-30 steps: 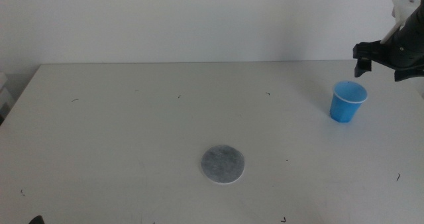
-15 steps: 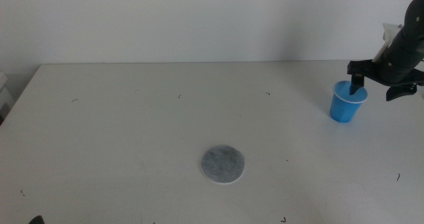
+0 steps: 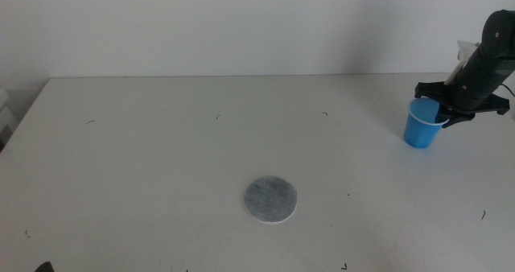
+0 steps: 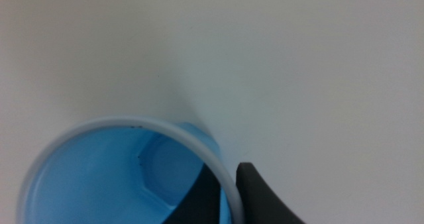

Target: Place an empty cup on a cup mat.

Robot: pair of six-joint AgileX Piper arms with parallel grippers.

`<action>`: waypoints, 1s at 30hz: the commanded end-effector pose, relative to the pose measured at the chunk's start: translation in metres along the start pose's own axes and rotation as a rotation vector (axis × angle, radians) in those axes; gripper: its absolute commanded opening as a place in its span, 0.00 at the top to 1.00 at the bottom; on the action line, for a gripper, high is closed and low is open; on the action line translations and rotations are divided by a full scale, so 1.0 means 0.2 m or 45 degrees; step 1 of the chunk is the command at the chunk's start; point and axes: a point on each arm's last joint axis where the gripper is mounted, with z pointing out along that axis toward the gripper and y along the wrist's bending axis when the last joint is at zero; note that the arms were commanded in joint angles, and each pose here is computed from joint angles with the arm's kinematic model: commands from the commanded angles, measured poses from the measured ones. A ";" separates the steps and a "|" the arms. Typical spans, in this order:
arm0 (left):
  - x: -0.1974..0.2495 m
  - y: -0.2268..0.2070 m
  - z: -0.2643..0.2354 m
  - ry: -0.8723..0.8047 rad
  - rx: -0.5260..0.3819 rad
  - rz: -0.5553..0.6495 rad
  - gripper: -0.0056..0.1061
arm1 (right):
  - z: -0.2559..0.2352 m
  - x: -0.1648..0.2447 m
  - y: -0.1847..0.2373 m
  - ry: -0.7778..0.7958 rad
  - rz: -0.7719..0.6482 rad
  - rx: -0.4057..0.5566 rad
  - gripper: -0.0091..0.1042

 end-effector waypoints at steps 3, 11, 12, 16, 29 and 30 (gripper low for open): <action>-0.04 0.00 -0.01 -0.108 0.014 -0.014 0.01 | -0.24 -0.07 0.01 -0.171 -0.032 -0.037 0.93; -0.04 0.00 -0.01 -0.108 0.014 -0.014 0.01 | -0.60 0.07 0.10 -0.323 -0.168 -0.135 0.93; -0.04 0.00 -0.01 -0.108 0.014 -0.014 0.01 | -0.64 0.12 0.12 -0.344 -0.194 -0.152 0.93; -0.04 0.00 -0.01 -0.108 0.014 -0.014 0.01 | -0.76 0.31 0.26 -0.378 -0.302 -0.240 0.93; -0.04 0.00 -0.01 -0.108 0.014 -0.014 0.01 | -0.74 0.70 0.85 -0.241 -0.534 -0.558 0.93; -0.04 0.00 -0.01 -0.108 0.014 -0.014 0.01 | -0.70 0.71 0.88 -0.224 -0.540 -0.555 0.93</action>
